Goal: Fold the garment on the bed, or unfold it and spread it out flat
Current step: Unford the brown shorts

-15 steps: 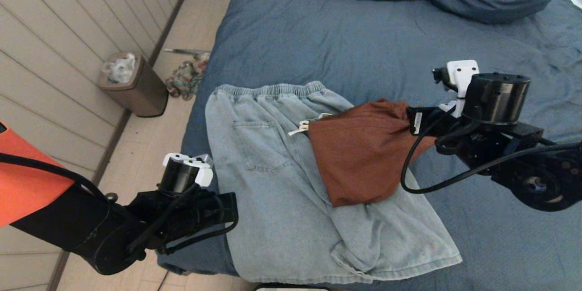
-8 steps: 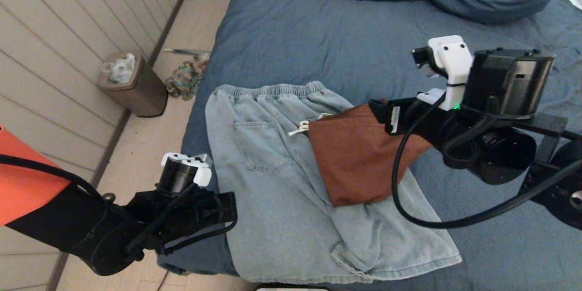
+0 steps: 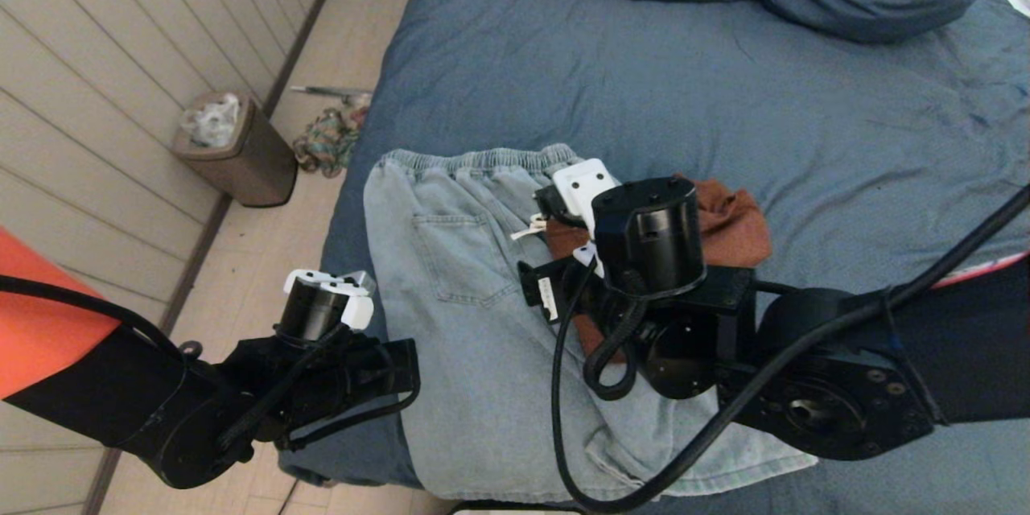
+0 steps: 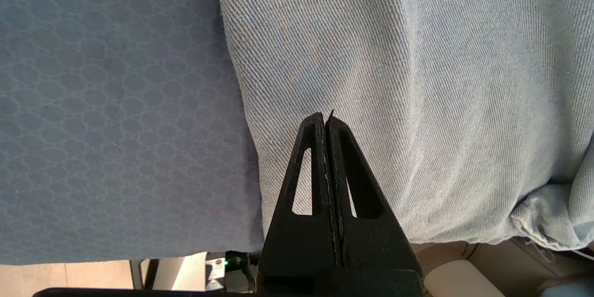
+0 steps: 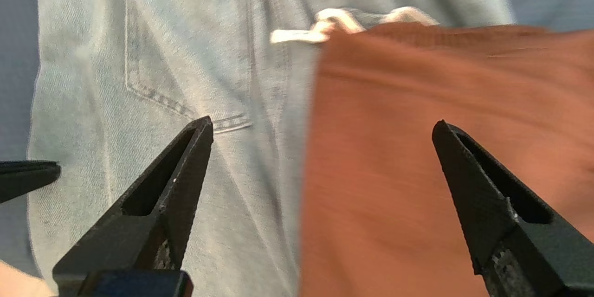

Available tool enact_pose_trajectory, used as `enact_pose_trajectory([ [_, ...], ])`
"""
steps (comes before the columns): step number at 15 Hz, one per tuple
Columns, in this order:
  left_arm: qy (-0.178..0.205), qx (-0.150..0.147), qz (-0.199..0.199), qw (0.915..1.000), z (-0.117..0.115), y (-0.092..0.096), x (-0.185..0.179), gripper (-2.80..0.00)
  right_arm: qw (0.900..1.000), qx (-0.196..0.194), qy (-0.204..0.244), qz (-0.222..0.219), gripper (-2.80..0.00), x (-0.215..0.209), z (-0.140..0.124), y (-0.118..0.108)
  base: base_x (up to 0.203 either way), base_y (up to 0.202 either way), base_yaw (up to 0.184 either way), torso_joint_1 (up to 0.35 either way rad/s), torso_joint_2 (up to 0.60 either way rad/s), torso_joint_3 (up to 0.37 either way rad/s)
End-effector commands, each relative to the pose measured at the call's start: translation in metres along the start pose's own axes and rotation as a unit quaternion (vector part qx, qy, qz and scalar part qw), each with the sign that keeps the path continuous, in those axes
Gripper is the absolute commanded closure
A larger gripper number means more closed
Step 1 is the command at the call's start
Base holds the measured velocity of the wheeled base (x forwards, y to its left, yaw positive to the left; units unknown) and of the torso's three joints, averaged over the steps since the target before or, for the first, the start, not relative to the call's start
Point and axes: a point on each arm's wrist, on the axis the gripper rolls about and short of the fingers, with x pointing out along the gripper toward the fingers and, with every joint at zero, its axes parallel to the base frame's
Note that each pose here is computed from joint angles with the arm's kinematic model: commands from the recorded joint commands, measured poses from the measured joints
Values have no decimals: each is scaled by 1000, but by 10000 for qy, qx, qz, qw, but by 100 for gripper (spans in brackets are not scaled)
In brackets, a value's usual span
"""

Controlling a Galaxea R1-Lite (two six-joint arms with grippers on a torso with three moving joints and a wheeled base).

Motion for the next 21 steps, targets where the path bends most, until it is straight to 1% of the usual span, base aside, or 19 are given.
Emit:
enact_pose_trajectory([
  [1, -24, -17, -12, 10000, 1, 0, 0, 0, 9994, -210, 249, -133, -280, 19, -18, 12, 0, 0, 0, 0, 0, 0],
  [3, -17, -17, -8, 10000, 0, 0, 0, 0, 9990, -261, 292, -231, -280, 22, -20, 7, 0, 0, 0, 0, 0, 0],
  [6, 36, -22, 22, 10000, -2, 1, 4, 0, 9943, -395, 460, -882, -280, 44, -26, -24, 0, 0, 0, 0, 0, 0],
  [7, 42, -21, 26, 10000, -2, 1, 4, 0, 9937, -422, 474, -920, -280, 46, -27, -26, 0, 0, 0, 0, 0, 0],
  [8, 41, -21, 26, 10000, -2, 1, 4, 0, 9923, -453, 519, -1031, -280, 53, -30, -32, 0, 0, 0, 0, 0, 0],
  [9, 44, -20, 27, 10000, -2, 1, 4, 0, 9916, -442, 494, -1107, 0, 56, -30, -37, 0, 0, 0, 0, 0, 0],
  [12, 89, -11, 53, 9999, -4, 2, 7, 0, 9923, -336, 320, -1151, 0, 50, -19, -42, 0, 0, 0, 0, 0, 0],
  [14, 115, -10, 68, 9999, -5, 2, 9, 0, 9913, -209, 198, -1287, 0, 42, -9, -58, 0, 0, 0, 0, 0, 0],
  [16, 122, -7, 72, 9999, -5, 2, 9, 0, 9907, -111, 61, -1353, 0, 29, 1, -68, 0, 0, 0, 0, 0, 0],
  [19, 125, -5, 66, 9999, -5, 2, 9, 0, 9873, 119, -264, -1561, 0, 1, 24, -95, 0, 0, 0, 0, 0, 0],
  [21, 113, -5, 60, 9999, -5, 2, 9, 0, 9823, 290, -490, -1783, 0, -14, 37, -116, 0, 0, 0, 0, 0, 0],
])
